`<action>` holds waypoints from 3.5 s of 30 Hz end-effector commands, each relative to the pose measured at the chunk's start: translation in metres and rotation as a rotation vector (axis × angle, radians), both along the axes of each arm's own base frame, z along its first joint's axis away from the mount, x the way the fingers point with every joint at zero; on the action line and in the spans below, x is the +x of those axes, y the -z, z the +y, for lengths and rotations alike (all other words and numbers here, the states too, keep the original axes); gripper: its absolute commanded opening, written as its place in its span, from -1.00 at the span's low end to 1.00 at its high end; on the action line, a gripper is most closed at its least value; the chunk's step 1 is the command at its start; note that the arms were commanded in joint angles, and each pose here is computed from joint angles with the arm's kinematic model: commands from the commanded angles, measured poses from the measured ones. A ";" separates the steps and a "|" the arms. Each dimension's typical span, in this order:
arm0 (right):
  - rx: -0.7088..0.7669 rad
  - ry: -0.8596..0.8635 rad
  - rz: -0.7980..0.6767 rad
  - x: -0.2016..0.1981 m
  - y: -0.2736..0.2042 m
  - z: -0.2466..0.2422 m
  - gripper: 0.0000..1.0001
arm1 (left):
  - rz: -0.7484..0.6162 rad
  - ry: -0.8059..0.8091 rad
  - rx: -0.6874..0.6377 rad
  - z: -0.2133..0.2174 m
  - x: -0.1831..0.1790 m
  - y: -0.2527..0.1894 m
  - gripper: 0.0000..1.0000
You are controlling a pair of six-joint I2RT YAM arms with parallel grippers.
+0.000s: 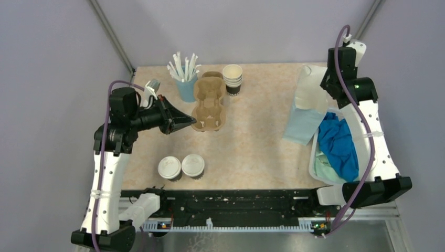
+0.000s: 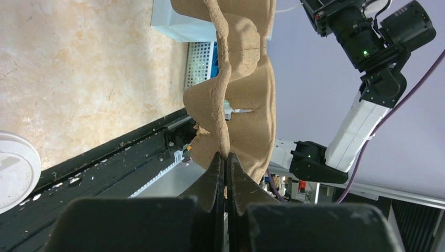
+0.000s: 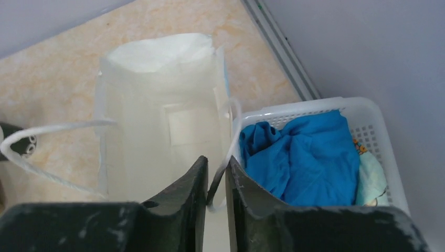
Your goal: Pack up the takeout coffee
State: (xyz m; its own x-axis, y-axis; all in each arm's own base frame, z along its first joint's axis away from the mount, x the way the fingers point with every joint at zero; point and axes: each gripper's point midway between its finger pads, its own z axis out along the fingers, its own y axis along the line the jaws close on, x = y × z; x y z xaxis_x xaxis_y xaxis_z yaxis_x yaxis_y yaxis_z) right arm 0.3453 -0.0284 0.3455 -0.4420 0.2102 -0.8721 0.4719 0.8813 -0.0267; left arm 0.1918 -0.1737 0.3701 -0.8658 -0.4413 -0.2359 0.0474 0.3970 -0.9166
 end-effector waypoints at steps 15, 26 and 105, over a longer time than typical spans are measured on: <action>0.644 -1.717 -0.177 -0.125 -0.047 0.231 -1.00 | -0.139 0.084 -0.026 -0.005 -0.013 -0.023 -1.00; 0.801 -1.744 -0.056 -0.118 -0.025 0.237 -1.00 | -0.271 0.092 -0.055 -0.006 -0.013 -0.051 -1.00; 1.150 -1.365 0.141 -0.133 -0.090 0.273 -0.49 | -0.563 0.626 0.165 -0.062 -0.062 -0.006 -1.00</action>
